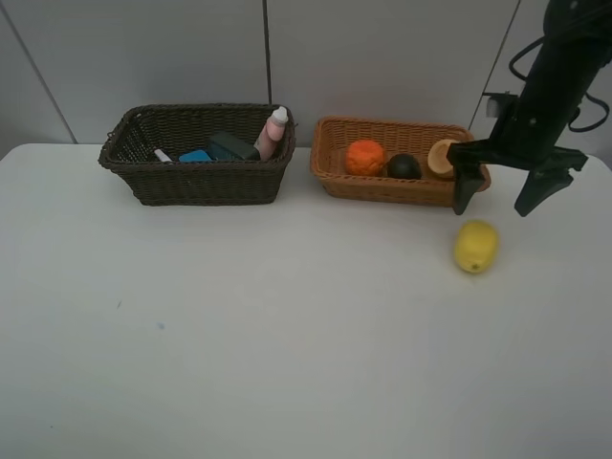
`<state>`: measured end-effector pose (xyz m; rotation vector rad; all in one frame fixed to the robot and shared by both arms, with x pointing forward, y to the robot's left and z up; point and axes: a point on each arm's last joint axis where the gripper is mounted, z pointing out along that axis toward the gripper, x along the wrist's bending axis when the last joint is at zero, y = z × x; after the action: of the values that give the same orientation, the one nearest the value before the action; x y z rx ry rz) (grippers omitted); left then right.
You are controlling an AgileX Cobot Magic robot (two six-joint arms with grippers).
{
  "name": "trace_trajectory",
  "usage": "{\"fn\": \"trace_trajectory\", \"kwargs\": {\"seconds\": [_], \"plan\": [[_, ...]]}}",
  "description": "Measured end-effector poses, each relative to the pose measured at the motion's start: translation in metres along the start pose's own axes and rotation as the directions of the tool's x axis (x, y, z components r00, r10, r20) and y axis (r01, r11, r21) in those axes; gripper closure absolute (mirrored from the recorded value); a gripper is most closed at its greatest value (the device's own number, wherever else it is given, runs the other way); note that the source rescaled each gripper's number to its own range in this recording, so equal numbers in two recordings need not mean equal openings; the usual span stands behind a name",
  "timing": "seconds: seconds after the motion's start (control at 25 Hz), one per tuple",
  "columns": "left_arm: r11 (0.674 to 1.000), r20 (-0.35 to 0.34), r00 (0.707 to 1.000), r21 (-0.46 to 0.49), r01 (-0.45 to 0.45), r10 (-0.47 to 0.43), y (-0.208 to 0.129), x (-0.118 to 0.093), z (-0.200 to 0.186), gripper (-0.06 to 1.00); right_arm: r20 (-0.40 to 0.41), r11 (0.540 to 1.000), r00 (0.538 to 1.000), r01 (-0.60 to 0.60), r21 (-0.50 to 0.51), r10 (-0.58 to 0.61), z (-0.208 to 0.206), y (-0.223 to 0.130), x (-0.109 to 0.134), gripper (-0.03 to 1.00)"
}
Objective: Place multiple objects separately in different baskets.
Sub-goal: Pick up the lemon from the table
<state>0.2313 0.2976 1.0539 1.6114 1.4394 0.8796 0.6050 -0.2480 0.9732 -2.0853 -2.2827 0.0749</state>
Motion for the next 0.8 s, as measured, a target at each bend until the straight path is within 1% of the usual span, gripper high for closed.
{"fn": "trace_trajectory", "kwargs": {"seconds": [0.12,0.2,0.36,0.6,0.68,0.8], "plan": [[1.0,0.0,1.0,0.0,0.0,0.0,0.0,0.0,0.0,-0.05,0.0,0.999,1.0,0.003,0.051,-0.003,0.013,-0.009,0.003,-0.03],[1.0,0.0,1.0,0.0,0.0,0.0,0.0,0.0,0.0,-0.05,0.0,0.998,1.0,0.004,0.059,-0.004,0.021,-0.013,0.004,-0.03],[1.0,0.0,1.0,0.0,0.0,0.0,0.0,0.0,0.0,-0.05,-0.002,1.0,1.0,-0.008,0.014,0.008,0.031,-0.013,0.004,-0.03],[1.0,0.0,1.0,0.0,0.0,0.0,0.0,0.0,0.0,-0.05,-0.008,0.997,0.999,-0.038,-0.072,0.037,0.032,-0.006,0.004,-0.03],[1.0,0.0,1.0,0.0,0.0,0.0,0.0,0.0,0.0,-0.05,-0.008,0.994,0.999,-0.051,-0.092,0.05,0.032,-0.004,0.004,-0.03],[1.0,0.0,1.0,0.0,0.0,0.0,0.0,0.0,0.0,-0.05,-0.008,0.994,0.998,-0.061,-0.092,0.061,0.04,-0.001,0.004,-0.03]]}}
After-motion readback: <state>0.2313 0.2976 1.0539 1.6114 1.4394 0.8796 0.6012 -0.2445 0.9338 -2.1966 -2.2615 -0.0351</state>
